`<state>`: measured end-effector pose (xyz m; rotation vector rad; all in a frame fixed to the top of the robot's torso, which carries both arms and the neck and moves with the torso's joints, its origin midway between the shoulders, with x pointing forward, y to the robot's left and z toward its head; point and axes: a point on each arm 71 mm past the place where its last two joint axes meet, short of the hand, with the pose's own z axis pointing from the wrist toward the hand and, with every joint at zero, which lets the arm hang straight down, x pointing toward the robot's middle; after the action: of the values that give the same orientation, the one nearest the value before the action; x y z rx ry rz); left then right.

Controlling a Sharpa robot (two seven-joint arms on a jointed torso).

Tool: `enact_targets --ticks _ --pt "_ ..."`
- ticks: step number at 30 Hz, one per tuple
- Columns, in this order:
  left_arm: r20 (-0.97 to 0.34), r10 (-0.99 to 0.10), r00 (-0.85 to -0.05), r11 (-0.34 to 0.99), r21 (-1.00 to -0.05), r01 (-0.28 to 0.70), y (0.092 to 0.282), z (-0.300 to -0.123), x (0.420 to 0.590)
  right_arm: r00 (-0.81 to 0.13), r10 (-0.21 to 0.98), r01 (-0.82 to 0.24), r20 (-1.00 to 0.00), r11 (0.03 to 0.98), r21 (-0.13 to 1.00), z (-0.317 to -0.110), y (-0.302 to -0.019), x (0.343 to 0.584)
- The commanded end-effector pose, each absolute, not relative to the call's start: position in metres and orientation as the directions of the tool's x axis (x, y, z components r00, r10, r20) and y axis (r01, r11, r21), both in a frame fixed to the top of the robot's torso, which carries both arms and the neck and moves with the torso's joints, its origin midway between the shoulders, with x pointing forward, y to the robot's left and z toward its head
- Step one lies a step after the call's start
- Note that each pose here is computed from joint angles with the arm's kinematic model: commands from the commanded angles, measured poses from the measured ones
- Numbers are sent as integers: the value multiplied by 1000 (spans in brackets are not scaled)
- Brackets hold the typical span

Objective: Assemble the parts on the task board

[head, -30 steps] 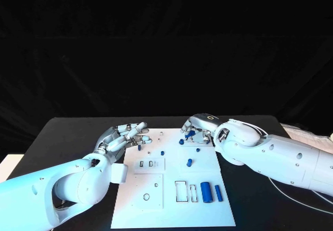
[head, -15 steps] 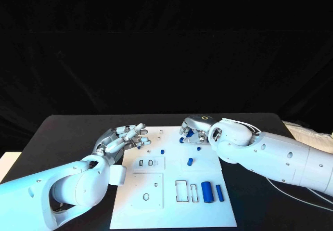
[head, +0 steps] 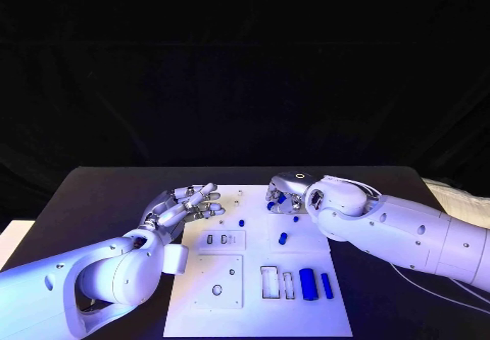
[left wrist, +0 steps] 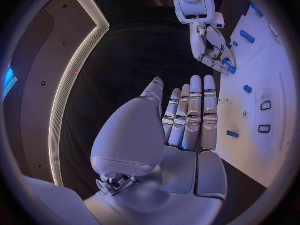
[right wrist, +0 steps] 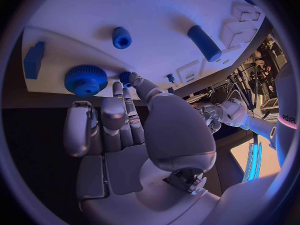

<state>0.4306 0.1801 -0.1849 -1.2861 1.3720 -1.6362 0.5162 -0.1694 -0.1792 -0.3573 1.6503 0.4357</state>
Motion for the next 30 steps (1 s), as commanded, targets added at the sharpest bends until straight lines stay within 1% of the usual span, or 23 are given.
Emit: enact_targets --ticks 1,9,13,15,19,21,26,30 --pt "292 -893 -341 -267 -956 -119 177 -183 429 -136 -18 -469 -991 882 48 -181 -169 517" --pt "294 -892 -344 -267 -956 -126 177 -183 429 -139 -13 -469 -990 882 54 -182 -168 518" --pt "295 -892 -343 -267 -955 -129 177 -183 429 -124 3 -466 -992 883 60 -181 -168 519" --pt "296 -892 -343 -266 -955 -131 177 -184 429 -102 21 -468 -995 881 67 -179 -167 519" --pt "296 -892 -342 -266 -955 -133 177 -184 429 -10 108 -487 -994 868 99 -169 -162 514" --pt "298 -891 -343 -267 -954 -134 177 -184 429 19 145 -495 -989 861 117 -164 -159 511" --pt "319 -882 -346 -284 -947 -149 176 -184 428 64 197 -481 -978 865 142 -160 -154 512" --pt "326 -879 -349 -289 -945 -154 175 -184 428 79 214 -474 -974 867 152 -159 -149 515"
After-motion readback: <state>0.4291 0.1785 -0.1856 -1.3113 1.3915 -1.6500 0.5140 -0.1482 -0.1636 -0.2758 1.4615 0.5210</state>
